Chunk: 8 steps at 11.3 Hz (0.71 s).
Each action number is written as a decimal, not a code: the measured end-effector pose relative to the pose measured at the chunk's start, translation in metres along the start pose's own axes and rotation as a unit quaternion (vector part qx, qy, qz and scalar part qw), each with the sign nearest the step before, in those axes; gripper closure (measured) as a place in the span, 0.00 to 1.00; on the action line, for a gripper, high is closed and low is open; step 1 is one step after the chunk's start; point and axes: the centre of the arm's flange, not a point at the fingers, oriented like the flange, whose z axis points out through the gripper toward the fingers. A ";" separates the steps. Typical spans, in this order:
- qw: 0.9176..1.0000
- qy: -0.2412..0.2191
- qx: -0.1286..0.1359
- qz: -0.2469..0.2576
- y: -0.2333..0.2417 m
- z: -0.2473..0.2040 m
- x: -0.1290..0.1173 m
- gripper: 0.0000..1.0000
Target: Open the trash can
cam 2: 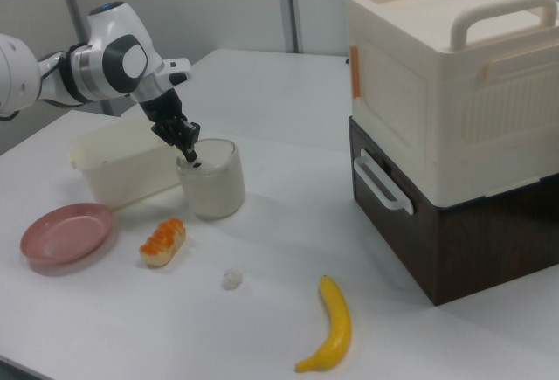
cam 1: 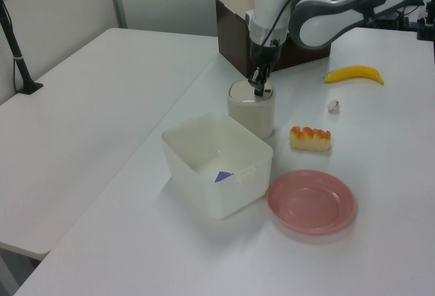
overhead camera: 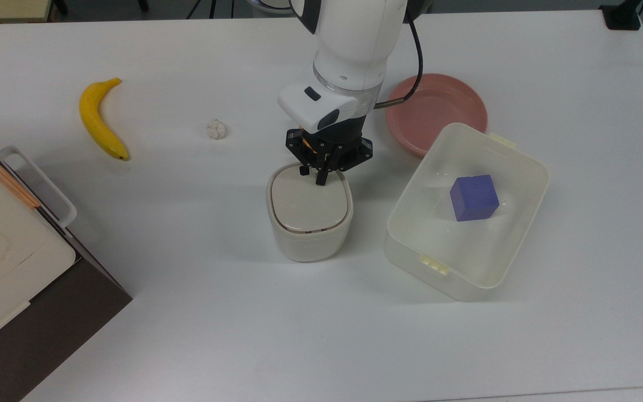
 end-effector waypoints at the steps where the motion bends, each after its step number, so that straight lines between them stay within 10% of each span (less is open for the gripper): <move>1: 1.000 0.001 -0.002 -0.002 0.000 -0.001 0.000 0.99; 8: 1.000 0.001 -0.016 -0.015 -0.003 0.001 -0.007 0.99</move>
